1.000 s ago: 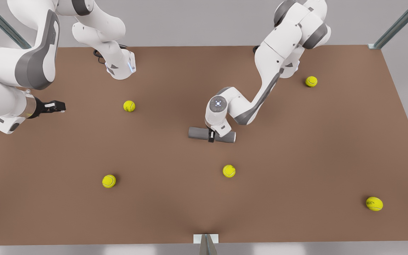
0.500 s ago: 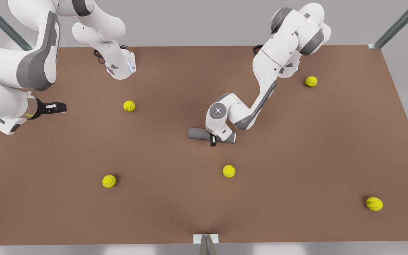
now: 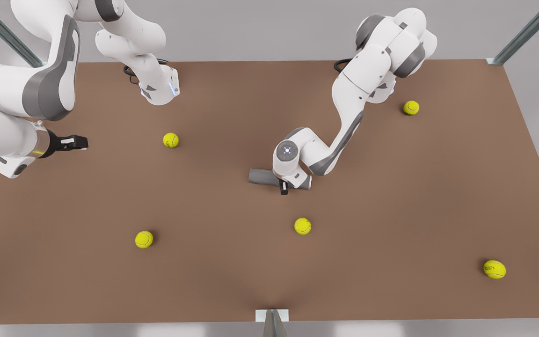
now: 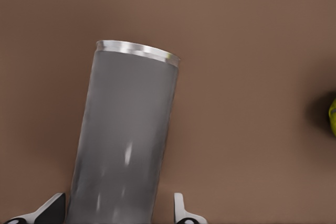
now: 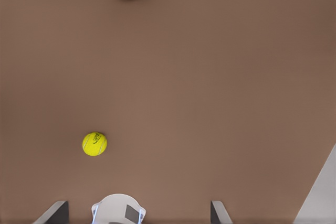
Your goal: Put the tennis tube upright
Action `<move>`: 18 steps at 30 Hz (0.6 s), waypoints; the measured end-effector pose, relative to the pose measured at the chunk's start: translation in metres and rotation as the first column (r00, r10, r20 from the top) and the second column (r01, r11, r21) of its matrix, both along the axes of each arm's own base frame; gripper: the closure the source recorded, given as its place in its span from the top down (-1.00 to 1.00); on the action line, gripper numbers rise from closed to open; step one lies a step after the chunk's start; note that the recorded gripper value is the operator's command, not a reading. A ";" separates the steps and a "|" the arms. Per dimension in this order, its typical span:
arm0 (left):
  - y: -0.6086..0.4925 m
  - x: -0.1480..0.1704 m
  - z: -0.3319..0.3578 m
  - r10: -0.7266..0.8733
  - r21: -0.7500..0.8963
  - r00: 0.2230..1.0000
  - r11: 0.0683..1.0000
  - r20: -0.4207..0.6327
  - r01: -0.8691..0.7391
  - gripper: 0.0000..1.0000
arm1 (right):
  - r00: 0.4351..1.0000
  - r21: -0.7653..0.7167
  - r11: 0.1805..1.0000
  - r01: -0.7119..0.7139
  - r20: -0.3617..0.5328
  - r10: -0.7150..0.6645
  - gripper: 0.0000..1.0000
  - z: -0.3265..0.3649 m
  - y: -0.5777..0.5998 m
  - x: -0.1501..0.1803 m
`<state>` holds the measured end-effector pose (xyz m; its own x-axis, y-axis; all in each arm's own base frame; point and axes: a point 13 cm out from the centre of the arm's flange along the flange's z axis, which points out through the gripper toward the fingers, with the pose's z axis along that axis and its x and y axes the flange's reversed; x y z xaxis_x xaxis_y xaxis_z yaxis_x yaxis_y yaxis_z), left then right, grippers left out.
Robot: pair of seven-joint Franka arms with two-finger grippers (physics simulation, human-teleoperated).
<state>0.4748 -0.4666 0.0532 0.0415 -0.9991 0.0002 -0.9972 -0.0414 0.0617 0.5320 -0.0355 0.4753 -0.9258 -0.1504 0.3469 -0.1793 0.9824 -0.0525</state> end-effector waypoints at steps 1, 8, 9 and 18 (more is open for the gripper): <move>0.000 0.000 -0.001 0.001 0.001 1.000 1.000 -0.001 -0.001 1.00 | 1.000 0.000 1.000 0.000 0.000 0.000 1.00 0.000 0.000 0.000; 0.001 -0.001 -0.014 -0.003 0.010 1.000 1.000 0.002 0.003 1.00 | 1.000 -0.002 1.000 0.002 0.000 -0.002 1.00 0.000 0.000 0.000; 0.001 -0.001 -0.014 -0.004 0.010 1.000 1.000 0.004 0.004 1.00 | 1.000 -0.002 1.000 0.002 0.000 -0.002 1.00 0.000 0.000 0.000; 0.001 0.000 -0.015 -0.001 0.008 1.000 1.000 0.011 0.001 0.60 | 1.000 -0.002 1.000 0.001 -0.001 -0.001 1.00 -0.001 0.001 0.000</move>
<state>0.4750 -0.4660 0.0383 0.0400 -0.9992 -0.0070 -0.9979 -0.0403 0.0505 0.5323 -0.0344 0.4748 -0.9256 -0.1484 0.3482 -0.1780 0.9825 -0.0544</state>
